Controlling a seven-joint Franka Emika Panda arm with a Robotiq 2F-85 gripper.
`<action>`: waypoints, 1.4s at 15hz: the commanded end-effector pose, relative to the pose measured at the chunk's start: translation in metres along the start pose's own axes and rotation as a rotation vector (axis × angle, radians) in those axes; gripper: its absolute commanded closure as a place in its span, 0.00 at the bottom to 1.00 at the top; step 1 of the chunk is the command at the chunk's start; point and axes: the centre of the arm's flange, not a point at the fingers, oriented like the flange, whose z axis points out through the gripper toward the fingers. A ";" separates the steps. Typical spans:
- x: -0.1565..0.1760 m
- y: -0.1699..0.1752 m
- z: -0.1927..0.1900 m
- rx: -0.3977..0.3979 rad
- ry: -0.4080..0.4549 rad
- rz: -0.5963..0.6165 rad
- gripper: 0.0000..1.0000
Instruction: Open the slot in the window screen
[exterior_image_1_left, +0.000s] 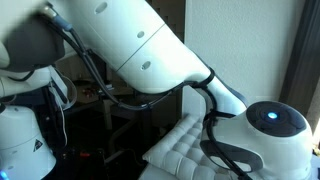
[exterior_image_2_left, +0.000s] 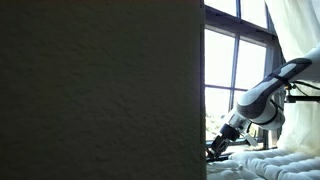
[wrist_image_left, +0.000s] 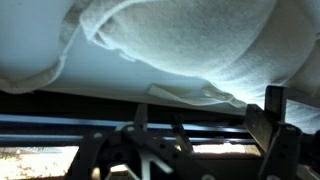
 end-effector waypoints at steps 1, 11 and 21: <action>0.000 0.000 0.000 0.000 0.000 0.000 0.00; 0.000 0.001 -0.002 0.015 0.015 0.006 0.13; 0.003 -0.005 -0.007 0.034 0.053 0.006 0.95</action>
